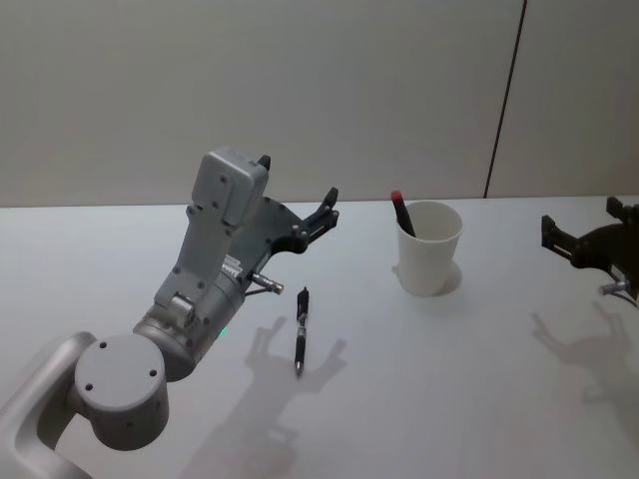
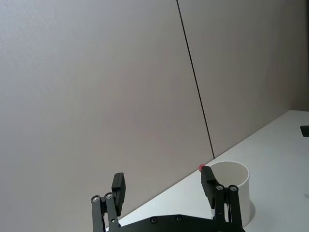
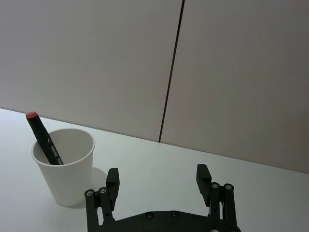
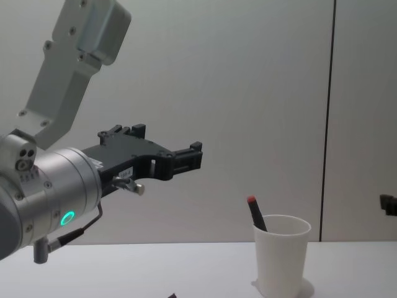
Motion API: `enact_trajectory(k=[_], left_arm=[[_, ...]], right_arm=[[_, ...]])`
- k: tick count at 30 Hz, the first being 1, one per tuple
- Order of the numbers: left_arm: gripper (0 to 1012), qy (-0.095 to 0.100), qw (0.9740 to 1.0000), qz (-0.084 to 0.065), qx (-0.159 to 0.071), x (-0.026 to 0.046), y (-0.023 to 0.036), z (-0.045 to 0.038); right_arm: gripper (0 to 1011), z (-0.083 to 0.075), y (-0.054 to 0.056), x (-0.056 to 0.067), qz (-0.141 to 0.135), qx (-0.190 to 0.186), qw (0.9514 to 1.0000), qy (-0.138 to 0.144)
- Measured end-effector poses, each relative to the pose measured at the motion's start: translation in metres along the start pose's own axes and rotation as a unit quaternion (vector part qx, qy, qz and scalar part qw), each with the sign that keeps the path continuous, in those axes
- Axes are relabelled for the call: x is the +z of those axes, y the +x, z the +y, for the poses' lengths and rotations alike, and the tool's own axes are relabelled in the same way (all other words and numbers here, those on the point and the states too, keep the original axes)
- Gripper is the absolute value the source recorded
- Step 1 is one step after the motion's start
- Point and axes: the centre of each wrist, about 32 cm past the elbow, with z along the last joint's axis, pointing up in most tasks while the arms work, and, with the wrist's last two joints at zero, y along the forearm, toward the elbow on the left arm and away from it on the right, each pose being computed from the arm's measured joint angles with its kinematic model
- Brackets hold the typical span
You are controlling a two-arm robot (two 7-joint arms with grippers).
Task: Place the pen into the pen holder.
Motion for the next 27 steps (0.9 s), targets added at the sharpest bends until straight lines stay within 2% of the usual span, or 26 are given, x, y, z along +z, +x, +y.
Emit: enact_trajectory(k=[12, 27], left_arm=[[1003, 0.0, 1.0, 0.0, 0.0, 0.0, 0.0, 0.0], [1003, 0.0, 1.0, 0.0, 0.001, -0.0001, 0.0001, 0.0001]], right_arm=[[1001, -0.009, 0.009, -0.003, -0.009, -0.013, 0.9998, -0.009], [1001, -0.014, 0.013, -0.006, -0.012, -0.021, 0.9996, -0.014]])
